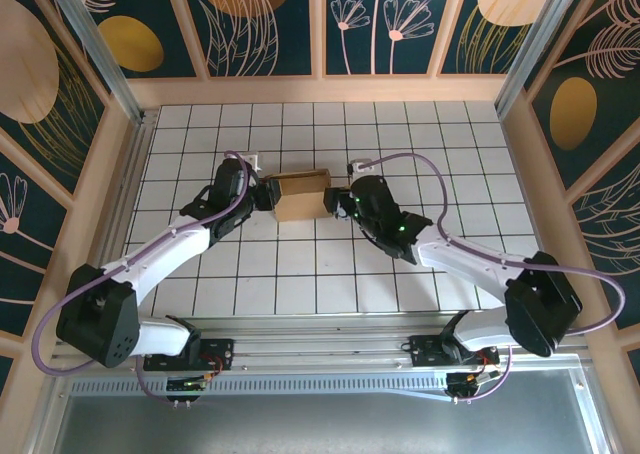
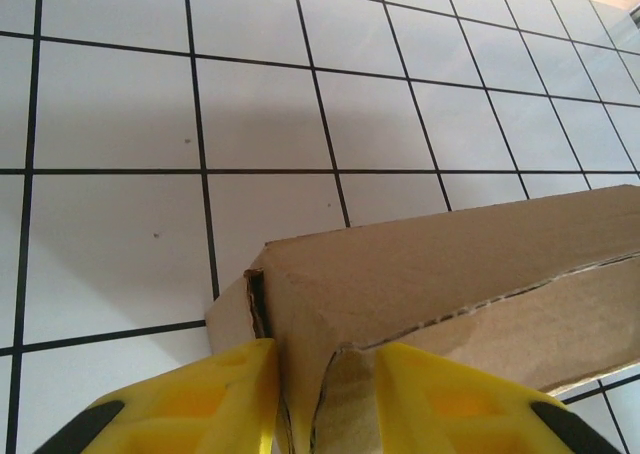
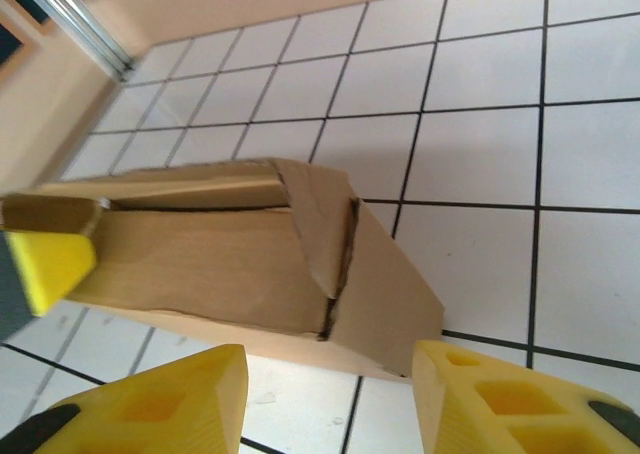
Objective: Fold the paper box
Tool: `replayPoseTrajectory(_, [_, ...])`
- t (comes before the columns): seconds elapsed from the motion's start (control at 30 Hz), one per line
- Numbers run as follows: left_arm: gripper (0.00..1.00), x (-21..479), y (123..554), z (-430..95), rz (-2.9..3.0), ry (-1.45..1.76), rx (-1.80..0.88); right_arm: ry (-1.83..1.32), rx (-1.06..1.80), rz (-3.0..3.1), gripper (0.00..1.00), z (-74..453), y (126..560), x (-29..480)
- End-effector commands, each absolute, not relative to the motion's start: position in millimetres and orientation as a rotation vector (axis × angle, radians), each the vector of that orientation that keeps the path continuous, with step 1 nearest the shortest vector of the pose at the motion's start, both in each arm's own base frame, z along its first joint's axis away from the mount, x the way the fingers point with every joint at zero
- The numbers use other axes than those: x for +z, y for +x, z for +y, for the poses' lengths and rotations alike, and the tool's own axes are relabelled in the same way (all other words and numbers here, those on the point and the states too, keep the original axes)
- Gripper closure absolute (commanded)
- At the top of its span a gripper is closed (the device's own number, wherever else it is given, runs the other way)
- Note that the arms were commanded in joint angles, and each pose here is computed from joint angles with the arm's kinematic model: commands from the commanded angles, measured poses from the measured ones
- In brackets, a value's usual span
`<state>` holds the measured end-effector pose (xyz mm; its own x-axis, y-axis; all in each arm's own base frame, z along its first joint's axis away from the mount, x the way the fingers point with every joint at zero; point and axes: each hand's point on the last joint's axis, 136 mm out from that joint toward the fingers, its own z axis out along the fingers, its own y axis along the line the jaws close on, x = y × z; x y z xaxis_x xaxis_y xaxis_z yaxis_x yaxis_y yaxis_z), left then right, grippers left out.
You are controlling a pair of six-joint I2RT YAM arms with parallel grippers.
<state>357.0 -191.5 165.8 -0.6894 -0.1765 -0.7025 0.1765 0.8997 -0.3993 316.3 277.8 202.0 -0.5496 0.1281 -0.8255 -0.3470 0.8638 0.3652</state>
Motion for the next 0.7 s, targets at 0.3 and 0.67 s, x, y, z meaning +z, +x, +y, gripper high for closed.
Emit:
replayPoseTrajectory(0.3, [0.54, 151.1, 335.8, -197.5, 2.373, 0.044, -0.616, -0.227, 0.769, 2.017, 0.49, 269.1, 335.1, 254.7])
replayPoseTrajectory(0.67, [0.46, 169.9, 339.5, -195.3, 2.336, 0.03, -0.608, -0.267, 0.834, 2.054, 0.49, 277.8, 369.5, 263.8])
